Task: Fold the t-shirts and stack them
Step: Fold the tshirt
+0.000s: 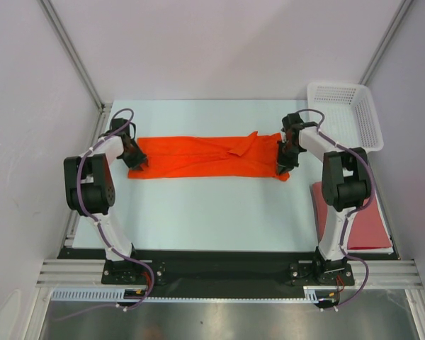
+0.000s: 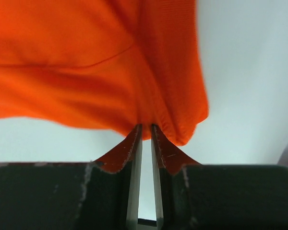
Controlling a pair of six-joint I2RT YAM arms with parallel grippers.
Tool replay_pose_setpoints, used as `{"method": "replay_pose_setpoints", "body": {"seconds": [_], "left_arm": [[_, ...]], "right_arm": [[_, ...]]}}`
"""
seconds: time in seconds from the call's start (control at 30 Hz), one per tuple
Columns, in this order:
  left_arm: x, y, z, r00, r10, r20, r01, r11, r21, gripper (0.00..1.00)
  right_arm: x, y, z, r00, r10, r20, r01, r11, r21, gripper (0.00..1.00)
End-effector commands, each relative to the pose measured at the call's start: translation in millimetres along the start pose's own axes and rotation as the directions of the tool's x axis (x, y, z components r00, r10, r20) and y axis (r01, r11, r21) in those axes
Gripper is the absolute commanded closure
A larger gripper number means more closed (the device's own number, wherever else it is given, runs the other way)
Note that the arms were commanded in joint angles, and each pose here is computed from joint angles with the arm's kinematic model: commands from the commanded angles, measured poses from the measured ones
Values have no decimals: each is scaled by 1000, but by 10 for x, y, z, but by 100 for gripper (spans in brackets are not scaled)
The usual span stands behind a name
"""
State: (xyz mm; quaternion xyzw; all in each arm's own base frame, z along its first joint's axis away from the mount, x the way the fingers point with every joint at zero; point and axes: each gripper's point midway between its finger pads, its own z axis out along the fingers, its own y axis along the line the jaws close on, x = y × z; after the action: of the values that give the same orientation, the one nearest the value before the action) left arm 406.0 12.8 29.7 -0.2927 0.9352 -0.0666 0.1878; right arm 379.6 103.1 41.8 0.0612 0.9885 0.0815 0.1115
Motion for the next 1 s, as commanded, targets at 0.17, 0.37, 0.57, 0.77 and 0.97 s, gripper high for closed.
{"method": "replay_pose_setpoints", "body": {"seconds": [0.17, 0.37, 0.57, 0.77, 0.97], "left_arm": [[-12, 322, 127, 1000, 10, -15, -11, 997, -75, 67], [-115, 249, -88, 999, 31, 40, -29, 998, -47, 67], [-160, 21, -467, 994, 34, 108, -38, 999, 29, 66], [-64, -452, -751, 990, 50, 133, -72, 983, 168, 62], [408, -1128, -831, 988, 136, 77, -154, 936, 317, 61]], "right_arm": [[163, -660, 249, 996, 78, -44, -69, 982, 178, 82], [100, -711, 46, 998, 62, -8, -59, 978, 202, 80], [-413, -319, -504, 985, 41, 167, -56, 995, 81, 56], [-985, 404, -598, 949, 167, 267, -89, 956, -278, 38], [-1580, 711, -427, 901, 327, 285, -179, 878, -444, 41]]}}
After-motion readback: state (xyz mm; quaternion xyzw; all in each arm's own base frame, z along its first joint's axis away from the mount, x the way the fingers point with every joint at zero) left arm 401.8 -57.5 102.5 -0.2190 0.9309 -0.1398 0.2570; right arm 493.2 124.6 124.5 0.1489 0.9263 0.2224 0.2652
